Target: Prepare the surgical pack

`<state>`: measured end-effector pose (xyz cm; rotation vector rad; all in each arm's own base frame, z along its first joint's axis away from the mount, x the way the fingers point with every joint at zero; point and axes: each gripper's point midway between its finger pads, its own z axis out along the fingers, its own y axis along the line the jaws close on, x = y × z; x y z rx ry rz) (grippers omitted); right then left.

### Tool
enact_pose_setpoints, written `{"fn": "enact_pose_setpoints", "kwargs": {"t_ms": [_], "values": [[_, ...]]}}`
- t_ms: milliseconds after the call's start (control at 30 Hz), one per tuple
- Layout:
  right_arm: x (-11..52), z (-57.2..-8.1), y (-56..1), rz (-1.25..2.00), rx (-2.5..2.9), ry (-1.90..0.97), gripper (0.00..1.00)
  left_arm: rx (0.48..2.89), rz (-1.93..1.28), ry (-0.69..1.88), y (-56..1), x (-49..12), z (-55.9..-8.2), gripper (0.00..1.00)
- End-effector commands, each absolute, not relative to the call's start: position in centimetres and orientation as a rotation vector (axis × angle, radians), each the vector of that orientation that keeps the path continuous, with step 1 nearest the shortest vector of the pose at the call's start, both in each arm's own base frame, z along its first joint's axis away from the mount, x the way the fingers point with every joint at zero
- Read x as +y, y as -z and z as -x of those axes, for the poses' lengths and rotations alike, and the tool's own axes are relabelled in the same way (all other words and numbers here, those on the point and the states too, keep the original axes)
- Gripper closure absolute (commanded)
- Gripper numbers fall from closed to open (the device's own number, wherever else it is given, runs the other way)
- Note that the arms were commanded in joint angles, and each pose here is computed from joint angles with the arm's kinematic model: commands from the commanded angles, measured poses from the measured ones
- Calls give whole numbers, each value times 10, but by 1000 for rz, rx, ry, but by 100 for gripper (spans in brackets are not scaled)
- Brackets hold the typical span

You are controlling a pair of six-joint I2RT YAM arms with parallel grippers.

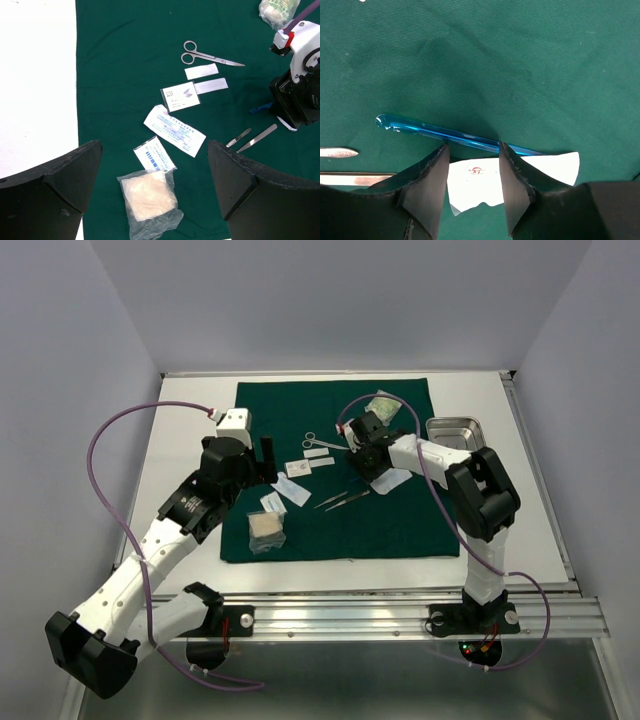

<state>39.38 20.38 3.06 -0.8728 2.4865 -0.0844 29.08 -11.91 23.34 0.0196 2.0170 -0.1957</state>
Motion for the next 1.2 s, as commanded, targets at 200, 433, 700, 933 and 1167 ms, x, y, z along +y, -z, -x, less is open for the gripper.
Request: {"fn": "enact_pose_setpoints", "kwargs": {"t_ms": [200,433,700,933,1167], "values": [[214,-414,-23,949,2435,75,51,1981,-1,193,-239,-114,-291,1],[231,-406,-14,998,2466,-90,58,1982,4,187,-240,-112,-290,1],[234,-393,-14,1011,2499,-151,79,1982,6,188,-239,-113,-290,1],[234,-386,-40,989,2474,-183,99,1984,4,193,-236,-114,-290,1],[241,-393,-79,939,2377,-223,99,1989,-1,193,-235,-115,-292,1]]}}
